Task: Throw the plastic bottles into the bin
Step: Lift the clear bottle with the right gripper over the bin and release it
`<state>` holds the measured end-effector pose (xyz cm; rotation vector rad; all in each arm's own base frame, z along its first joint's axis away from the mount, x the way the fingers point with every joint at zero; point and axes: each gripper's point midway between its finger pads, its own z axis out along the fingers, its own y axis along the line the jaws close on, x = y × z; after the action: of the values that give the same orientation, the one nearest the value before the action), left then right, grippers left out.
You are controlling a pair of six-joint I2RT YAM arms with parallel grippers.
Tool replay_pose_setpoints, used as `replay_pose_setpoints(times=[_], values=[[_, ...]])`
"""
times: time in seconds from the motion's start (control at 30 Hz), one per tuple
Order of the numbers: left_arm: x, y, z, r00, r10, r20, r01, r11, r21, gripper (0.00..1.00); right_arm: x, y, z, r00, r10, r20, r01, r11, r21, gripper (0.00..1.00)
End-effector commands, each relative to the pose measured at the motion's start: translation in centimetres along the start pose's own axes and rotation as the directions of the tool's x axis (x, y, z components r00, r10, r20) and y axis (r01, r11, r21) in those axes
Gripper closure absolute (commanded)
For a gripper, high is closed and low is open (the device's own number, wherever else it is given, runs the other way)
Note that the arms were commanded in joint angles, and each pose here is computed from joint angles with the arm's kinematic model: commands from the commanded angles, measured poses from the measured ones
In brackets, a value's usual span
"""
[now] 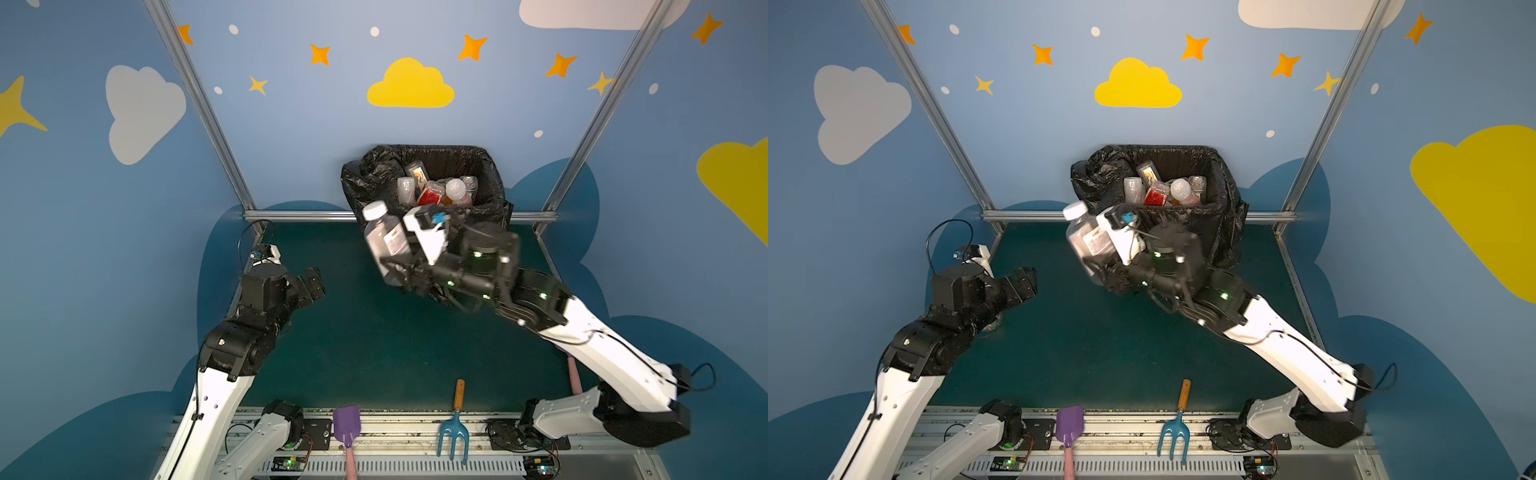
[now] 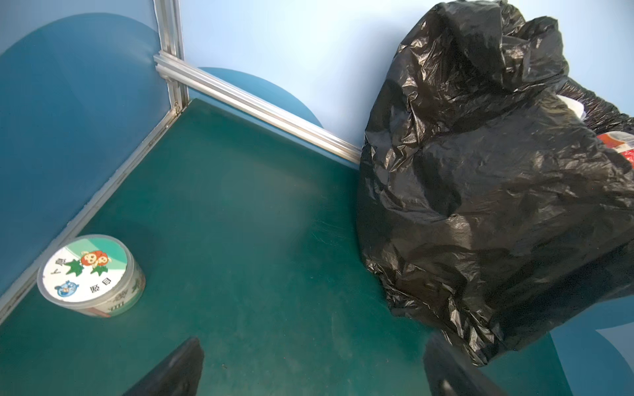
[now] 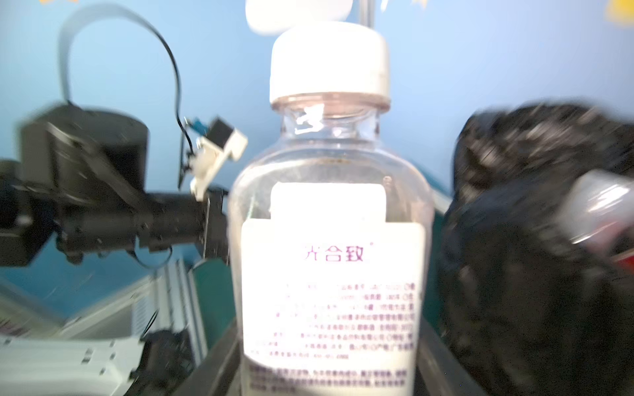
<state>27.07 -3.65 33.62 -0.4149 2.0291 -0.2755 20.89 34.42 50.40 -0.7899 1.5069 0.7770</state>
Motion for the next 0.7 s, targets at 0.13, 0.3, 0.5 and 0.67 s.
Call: replay_pose_setpoints(times=[0.13, 0.3, 0.5, 0.67], values=[[-3.2, -1.4, 0.5, 0.997, 0.007, 0.081, -0.008, 1.0, 0.009, 0.0, -8.8, -11.2, -5.3, 0.945, -0.273, 0.179, 0.142, 0.838, 0.527, 0.51], [-4.0, -1.5, 0.7, 0.995, 0.012, 0.096, -0.012, 1.0, -0.003, 0.0, -9.0, -18.7, -4.9, 0.964, -0.201, 0.174, 0.054, 0.789, 0.612, 0.52], [-4.9, -1.6, 1.1, 0.993, 0.04, 0.108, -0.037, 0.999, -0.03, 0.0, -6.6, -27.7, 1.6, 0.993, -0.088, 0.074, 0.026, 0.799, 0.6, 0.45], [-5.5, -1.6, 1.1, 0.992, 0.049, 0.112, -0.044, 0.998, -0.045, 0.0, -3.8, -32.4, 4.4, 1.0, 0.0, 0.011, -0.007, 0.779, 0.627, 0.09]])
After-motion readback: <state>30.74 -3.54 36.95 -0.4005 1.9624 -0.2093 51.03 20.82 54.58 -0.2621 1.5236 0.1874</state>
